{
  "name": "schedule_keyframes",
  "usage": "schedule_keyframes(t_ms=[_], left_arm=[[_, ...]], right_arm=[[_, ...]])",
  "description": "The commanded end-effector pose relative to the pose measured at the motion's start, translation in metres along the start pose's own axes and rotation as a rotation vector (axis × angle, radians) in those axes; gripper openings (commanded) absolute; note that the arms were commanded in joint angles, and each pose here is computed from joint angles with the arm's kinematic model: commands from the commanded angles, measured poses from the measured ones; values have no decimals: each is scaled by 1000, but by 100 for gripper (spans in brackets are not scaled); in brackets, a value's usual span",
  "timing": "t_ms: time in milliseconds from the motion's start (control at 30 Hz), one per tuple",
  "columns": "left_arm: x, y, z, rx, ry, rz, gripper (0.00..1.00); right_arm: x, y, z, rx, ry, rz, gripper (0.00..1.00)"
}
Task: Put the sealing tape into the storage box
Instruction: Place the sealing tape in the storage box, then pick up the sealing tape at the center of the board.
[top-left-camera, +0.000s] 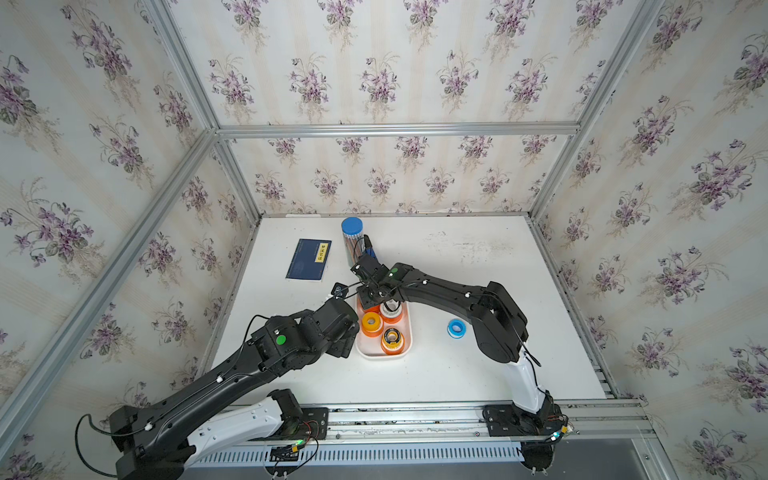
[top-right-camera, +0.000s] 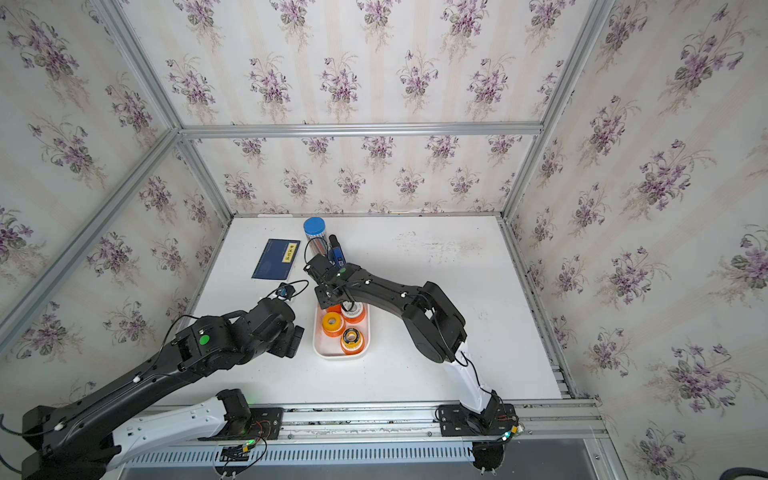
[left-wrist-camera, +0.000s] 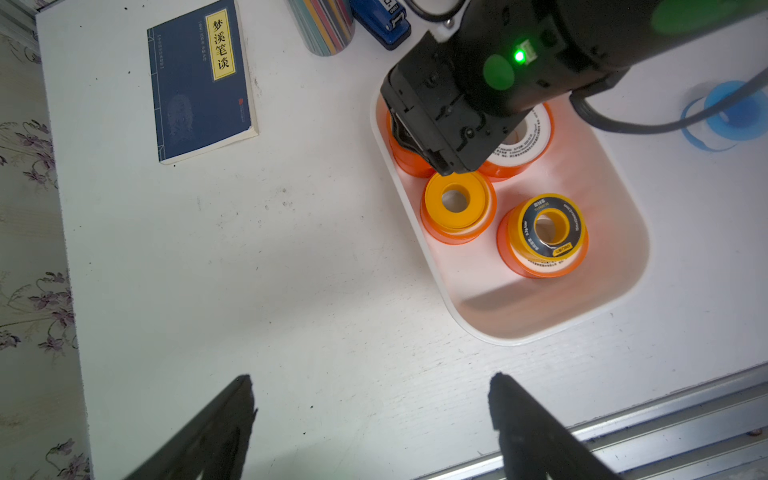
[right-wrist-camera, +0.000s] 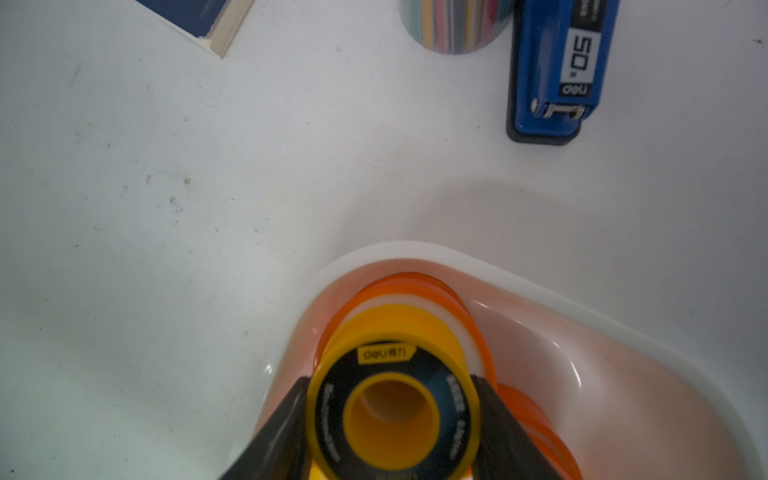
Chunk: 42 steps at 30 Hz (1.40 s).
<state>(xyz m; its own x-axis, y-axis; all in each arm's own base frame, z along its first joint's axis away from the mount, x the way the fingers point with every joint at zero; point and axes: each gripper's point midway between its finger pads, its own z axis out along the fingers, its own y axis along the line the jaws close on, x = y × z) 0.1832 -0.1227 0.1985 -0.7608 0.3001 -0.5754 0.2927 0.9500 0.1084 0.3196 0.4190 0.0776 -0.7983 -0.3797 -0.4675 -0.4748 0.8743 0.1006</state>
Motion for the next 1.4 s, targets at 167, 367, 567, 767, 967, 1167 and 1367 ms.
schedule_keyframes(t_ms=[167,367,567,767,967,1167,1367], left_arm=[[-1,1,1,-14,-2,-3,88],[-1,2,2,-17,-1,-4,89],[-2,0,1,-9,-4,-3,89],[-8,-14,0,66,-18,-14,89],[-27,-59,-3,256,-5,0,89],[-54,-105,16,309,27,61,88],[-78,-186,51,362,87,182,87]], right_arm=[[-5,-2,-5,18,-8,-19,64],[-10,-3,-18,20,-31,-18,67],[-23,-9,-60,8,-125,-7,69],[-18,-61,-111,60,-252,74,69],[25,-142,-159,121,-421,202,68],[98,-221,-174,196,-463,431,68],[147,-264,-185,332,-549,581,68]])
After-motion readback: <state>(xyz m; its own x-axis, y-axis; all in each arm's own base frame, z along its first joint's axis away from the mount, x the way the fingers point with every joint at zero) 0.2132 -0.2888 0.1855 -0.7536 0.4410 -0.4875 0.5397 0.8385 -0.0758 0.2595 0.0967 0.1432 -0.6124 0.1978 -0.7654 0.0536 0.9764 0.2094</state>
